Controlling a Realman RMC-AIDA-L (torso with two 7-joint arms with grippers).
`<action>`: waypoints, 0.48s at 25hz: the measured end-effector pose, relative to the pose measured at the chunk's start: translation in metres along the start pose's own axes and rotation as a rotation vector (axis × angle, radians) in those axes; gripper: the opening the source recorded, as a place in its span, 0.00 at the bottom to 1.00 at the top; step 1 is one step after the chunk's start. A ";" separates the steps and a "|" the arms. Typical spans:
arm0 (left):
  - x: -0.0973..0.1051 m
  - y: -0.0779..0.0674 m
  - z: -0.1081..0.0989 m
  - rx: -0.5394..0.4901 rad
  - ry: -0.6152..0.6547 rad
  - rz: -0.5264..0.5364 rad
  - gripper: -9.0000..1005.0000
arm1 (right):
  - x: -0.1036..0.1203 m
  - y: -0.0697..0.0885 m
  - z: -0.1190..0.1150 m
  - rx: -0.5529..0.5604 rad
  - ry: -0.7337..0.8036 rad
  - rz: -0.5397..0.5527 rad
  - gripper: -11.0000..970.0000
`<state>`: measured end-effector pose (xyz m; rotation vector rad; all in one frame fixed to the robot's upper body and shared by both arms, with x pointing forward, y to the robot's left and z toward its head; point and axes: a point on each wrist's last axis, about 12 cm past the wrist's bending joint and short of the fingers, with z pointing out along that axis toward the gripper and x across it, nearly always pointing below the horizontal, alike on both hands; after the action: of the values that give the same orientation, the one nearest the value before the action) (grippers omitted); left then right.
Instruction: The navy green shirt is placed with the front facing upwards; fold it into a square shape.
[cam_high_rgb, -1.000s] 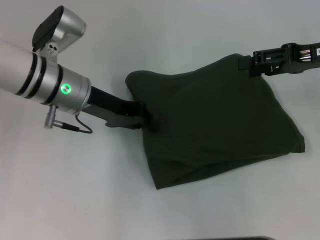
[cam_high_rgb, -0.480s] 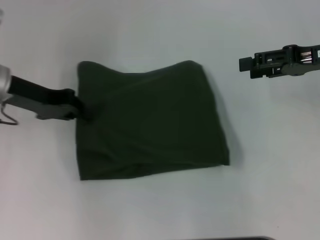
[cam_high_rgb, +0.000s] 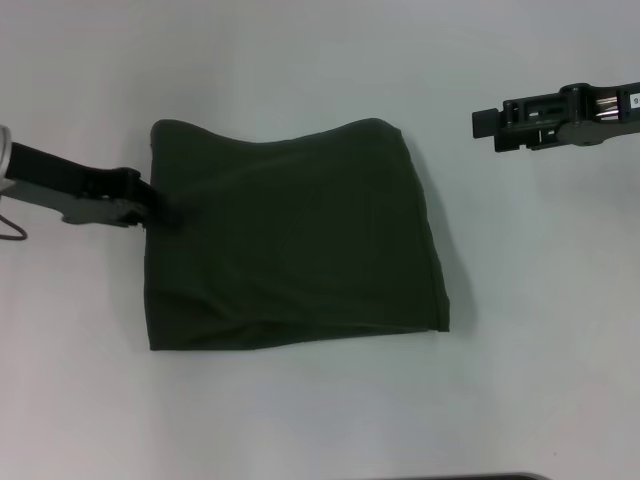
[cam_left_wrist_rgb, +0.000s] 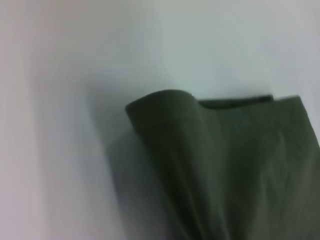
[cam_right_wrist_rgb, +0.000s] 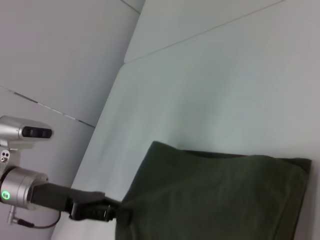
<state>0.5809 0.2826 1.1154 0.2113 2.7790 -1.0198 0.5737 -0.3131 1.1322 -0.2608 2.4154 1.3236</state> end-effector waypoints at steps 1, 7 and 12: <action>-0.001 0.003 -0.004 -0.019 -0.020 -0.007 0.18 | 0.000 0.000 0.000 0.000 0.000 0.001 0.86; 0.006 0.028 -0.062 -0.106 -0.224 -0.096 0.29 | 0.001 -0.001 -0.001 0.000 0.000 0.004 0.86; 0.030 0.020 -0.083 0.121 -0.295 -0.050 0.48 | 0.002 -0.001 -0.001 0.000 0.000 0.005 0.86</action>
<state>0.5464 0.3543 1.1590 0.0043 2.4723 -1.1306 0.5719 -0.3143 1.1307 -0.2545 2.4181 1.3254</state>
